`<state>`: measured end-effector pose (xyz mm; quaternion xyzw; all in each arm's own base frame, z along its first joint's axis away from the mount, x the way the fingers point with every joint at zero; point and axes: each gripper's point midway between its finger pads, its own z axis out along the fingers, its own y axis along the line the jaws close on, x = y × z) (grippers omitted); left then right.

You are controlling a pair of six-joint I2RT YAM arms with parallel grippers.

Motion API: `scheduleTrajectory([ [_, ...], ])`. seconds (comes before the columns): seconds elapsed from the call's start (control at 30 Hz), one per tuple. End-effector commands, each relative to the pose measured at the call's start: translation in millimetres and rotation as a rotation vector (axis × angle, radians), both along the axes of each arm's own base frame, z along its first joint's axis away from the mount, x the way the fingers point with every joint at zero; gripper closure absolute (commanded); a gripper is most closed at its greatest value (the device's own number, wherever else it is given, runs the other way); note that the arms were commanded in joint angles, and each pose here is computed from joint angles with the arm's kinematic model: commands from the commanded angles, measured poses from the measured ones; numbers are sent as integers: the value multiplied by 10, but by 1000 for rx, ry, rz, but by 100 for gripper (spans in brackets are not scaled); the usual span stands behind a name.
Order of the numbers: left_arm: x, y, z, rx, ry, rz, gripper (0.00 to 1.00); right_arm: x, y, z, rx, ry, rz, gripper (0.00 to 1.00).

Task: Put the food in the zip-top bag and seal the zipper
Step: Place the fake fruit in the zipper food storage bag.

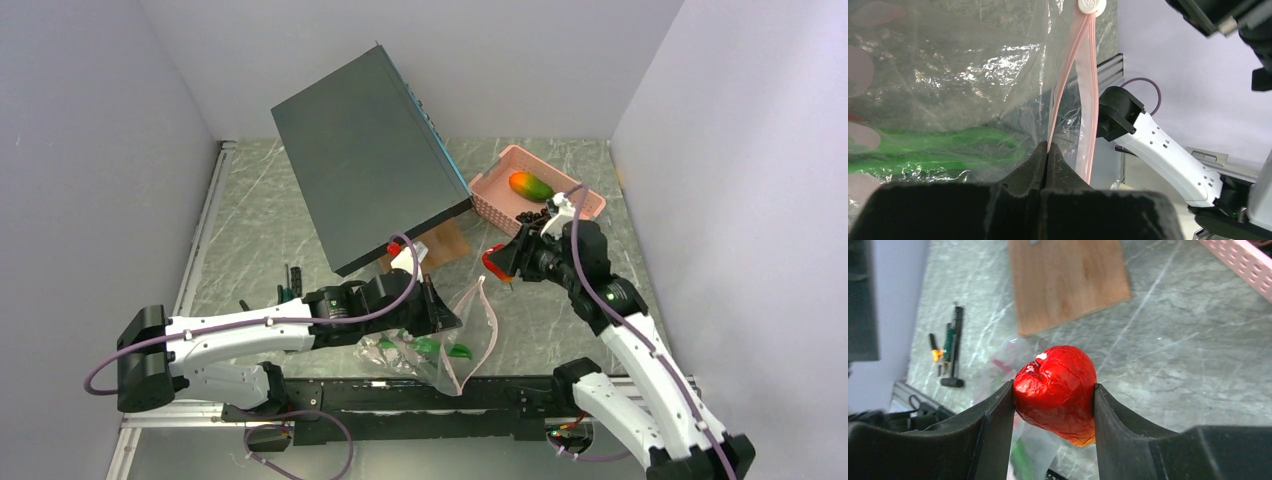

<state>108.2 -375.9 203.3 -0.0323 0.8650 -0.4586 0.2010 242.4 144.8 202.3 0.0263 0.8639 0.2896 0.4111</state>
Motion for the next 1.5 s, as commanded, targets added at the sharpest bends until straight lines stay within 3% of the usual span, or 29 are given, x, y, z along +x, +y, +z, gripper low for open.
scheduleTrajectory([
  [0.0, -8, -29, 101, -34, 7, -5, 100, -311, 100, 164, 110, -25, 69, 100],
  [0.23, 24, -13, 141, -34, 1, 12, 100, -591, 121, 636, 186, -191, 146, 100],
  [0.6, 34, -122, 355, -87, -27, -11, 100, -1161, 457, 1243, 362, -466, 530, 100],
  [1.1, 82, -105, 825, -143, -115, -15, 100, -1235, 556, 1124, 400, -508, 642, 84],
  [1.47, 89, -45, 865, -162, -120, 1, 100, -1213, 513, 1002, 385, -520, 599, 35],
])
